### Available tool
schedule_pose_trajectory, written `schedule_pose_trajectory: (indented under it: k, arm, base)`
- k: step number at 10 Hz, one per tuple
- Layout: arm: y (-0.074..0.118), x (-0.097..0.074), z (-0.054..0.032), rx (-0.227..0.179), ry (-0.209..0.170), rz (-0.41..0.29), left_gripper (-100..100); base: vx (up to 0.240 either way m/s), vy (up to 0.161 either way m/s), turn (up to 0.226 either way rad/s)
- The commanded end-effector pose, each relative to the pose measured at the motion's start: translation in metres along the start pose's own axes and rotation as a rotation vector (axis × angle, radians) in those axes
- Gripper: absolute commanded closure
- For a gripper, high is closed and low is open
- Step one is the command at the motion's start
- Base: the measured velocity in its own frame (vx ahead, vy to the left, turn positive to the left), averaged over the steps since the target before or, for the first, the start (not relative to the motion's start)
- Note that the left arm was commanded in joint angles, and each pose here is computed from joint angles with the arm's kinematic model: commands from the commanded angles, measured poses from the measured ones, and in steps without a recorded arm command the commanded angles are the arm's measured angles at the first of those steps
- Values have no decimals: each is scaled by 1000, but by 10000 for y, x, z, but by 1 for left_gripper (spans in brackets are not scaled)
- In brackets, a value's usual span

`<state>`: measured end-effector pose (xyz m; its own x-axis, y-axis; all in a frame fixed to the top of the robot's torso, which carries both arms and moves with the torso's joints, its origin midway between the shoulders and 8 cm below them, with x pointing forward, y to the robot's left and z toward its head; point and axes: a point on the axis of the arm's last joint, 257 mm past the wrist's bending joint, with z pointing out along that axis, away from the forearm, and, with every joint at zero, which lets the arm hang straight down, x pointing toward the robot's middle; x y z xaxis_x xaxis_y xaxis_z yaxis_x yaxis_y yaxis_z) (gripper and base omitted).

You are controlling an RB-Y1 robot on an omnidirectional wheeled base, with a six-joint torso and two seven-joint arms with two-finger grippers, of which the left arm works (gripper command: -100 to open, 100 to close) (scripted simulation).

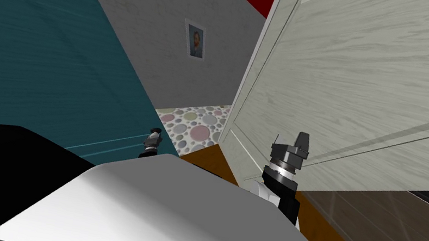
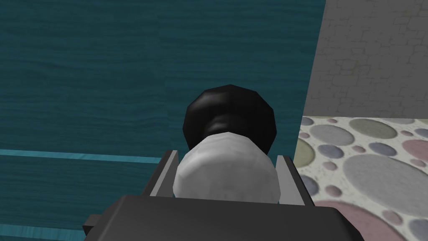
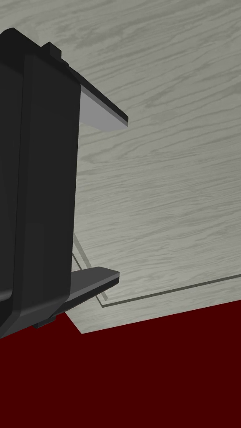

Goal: Pull the door open

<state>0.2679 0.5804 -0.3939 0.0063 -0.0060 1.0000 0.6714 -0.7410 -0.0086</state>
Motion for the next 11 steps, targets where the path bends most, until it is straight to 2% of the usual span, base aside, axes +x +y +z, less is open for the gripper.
schedule_pose_trajectory:
  k: [1,2,5,10,11]
  arm:
    - [-12,8,2,3,2,-2,100]
    - [98,7,-14,-35,1,-1,100]
    - [224,16,-37,-80,2,-3,100]
    - [524,25,-126,-189,2,-8,100]
    - [498,21,-118,-178,-2,-7,100]
  base:
    - [0,0,0]
    - [-125,1,-56]
    - [-203,-35,-61]
    - [-245,-35,-58]
    - [-108,-16,-28]
